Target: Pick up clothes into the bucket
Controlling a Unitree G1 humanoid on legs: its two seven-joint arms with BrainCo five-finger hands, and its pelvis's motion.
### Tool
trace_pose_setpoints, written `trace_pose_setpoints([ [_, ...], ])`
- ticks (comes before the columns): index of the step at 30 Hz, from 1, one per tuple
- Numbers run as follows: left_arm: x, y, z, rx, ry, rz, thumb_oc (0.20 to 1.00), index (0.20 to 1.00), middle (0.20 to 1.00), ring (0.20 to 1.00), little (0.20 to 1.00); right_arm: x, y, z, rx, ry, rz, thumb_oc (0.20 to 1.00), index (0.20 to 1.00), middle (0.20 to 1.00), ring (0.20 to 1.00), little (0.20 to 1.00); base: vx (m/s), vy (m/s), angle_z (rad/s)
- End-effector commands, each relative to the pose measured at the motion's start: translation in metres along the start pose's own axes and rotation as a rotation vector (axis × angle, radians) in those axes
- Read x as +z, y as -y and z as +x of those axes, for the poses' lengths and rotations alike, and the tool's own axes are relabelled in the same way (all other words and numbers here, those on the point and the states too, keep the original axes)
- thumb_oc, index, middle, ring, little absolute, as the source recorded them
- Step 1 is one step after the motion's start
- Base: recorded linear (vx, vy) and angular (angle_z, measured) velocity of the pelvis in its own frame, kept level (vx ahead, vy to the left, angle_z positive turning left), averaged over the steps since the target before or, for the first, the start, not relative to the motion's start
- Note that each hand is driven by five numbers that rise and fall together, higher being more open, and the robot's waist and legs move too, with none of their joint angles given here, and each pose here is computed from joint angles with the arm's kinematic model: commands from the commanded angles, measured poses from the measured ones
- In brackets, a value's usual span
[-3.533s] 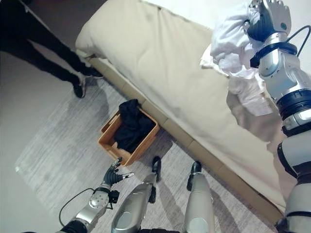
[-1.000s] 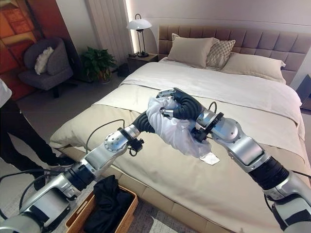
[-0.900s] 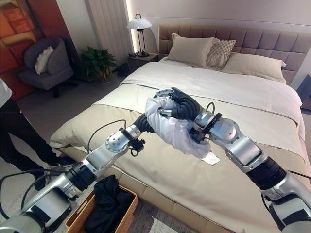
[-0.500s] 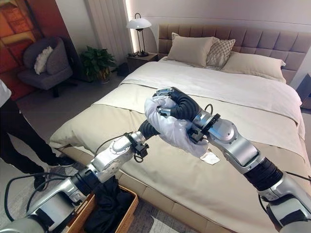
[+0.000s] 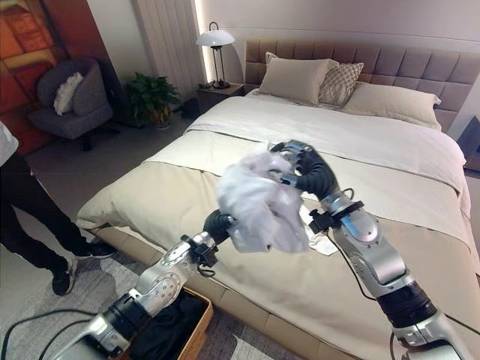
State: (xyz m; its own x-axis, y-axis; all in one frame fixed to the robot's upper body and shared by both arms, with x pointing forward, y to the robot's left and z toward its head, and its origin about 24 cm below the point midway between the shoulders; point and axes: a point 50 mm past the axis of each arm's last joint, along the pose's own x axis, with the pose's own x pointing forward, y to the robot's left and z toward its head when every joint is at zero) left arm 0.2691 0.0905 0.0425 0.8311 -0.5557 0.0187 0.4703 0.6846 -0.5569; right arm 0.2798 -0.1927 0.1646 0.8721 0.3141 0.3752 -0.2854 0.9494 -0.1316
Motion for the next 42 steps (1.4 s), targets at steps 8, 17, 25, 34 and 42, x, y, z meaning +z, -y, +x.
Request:
trace_pose_setpoints([
  [8, 0.045, -0.020, -0.018, 0.100, 0.285, -0.091, 0.200, 0.200, 0.200, 0.200, 0.200, -0.020, 0.031, -0.030, -0.298, 0.001, 0.048, 1.000, 1.000, 1.000, 1.000, 1.000, 0.00, 0.003, 0.02],
  [17, 0.078, -0.058, -0.072, 0.356, 0.508, 0.014, 0.200, 0.200, 0.200, 0.200, 0.200, -0.106, 0.039, -0.123, -0.586, -0.419, 0.088, 1.000, 1.000, 1.000, 1.000, 1.000, 0.00, 0.012, 0.07],
  [25, 0.126, -0.082, -0.140, 0.680, 0.657, 0.417, 0.200, 0.200, 0.200, 0.200, 0.200, -0.177, 0.005, -0.266, -0.760, -1.059, 0.123, 1.000, 1.000, 1.000, 1.000, 1.000, 0.00, 0.012, 0.06],
  [34, 0.133, -0.096, -0.173, 0.845, 0.727, 0.420, 0.200, 0.200, 0.200, 0.200, 0.200, -0.191, -0.024, -0.345, -0.698, -1.495, 0.093, 1.000, 1.000, 1.000, 1.000, 1.000, -0.04, 0.006, 0.03],
  [42, 0.126, -0.121, -0.175, 0.989, 0.678, 0.382, 0.200, 0.200, 0.200, 0.200, 0.200, -0.195, -0.010, -0.322, -0.681, -1.428, 0.048, 1.000, 1.000, 1.000, 1.000, 1.000, -0.12, 0.015, 0.02],
])
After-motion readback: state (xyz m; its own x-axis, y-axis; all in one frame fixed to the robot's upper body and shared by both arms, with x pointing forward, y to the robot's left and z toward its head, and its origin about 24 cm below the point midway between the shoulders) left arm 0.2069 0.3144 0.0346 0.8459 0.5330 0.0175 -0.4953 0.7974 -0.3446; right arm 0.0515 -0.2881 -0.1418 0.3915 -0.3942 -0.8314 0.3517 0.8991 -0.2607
